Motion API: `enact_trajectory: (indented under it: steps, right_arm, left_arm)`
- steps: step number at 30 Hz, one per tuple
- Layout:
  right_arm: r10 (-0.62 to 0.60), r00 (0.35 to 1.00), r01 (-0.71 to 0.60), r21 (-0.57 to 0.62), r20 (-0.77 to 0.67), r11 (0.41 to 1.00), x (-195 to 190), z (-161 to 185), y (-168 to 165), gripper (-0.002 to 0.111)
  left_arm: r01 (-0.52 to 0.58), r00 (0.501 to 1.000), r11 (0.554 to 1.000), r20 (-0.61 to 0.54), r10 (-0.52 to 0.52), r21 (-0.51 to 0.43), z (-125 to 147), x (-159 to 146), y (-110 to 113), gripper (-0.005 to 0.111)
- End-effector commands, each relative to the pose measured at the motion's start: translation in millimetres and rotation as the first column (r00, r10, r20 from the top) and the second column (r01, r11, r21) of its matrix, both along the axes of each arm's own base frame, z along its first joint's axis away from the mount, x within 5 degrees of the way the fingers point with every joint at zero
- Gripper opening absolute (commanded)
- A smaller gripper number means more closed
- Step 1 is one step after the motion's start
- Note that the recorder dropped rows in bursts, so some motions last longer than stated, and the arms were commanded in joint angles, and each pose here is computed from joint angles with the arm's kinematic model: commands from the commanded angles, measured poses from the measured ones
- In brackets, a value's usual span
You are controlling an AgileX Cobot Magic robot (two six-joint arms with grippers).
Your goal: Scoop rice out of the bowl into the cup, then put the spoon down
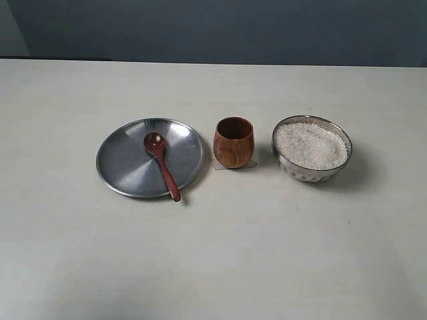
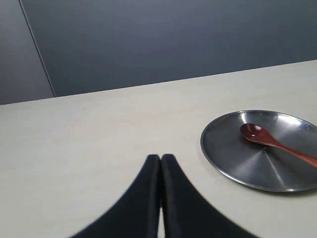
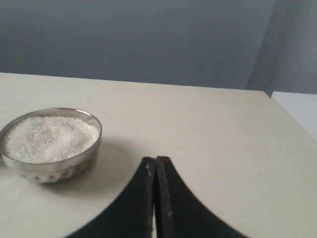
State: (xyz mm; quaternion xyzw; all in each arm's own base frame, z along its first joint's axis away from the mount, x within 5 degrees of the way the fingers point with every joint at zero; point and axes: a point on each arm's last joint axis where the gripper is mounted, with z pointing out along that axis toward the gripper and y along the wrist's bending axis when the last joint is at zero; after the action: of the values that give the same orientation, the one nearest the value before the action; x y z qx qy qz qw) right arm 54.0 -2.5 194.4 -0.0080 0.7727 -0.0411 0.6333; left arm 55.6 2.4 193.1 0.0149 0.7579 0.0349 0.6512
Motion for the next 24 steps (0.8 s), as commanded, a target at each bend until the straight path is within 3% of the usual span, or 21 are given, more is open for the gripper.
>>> enact_trajectory:
  steps: [1,8,24]
  right_arm:
    - [-0.038,0.999,0.037,-0.034,-0.03,0.999,-1.1,-3.5,-2.8,-0.001]
    - [-0.072,0.993,0.069,-0.038,-0.097,0.997,-2.2,-13.0,-4.9,-0.001]
    - [-0.071,0.994,0.069,-0.018,-0.082,0.997,-1.4,-13.9,-4.5,-0.001]
  left_arm:
    - [0.002,1.0,1.0,-0.003,-0.002,-0.007,-1.7,-0.2,-0.2,0.0]
    - [0.002,1.0,1.0,-0.003,-0.002,-0.007,-1.7,-0.2,-0.2,0.0]
    - [0.002,1.0,1.0,-0.003,-0.002,-0.007,-1.7,-0.2,-0.2,0.0]
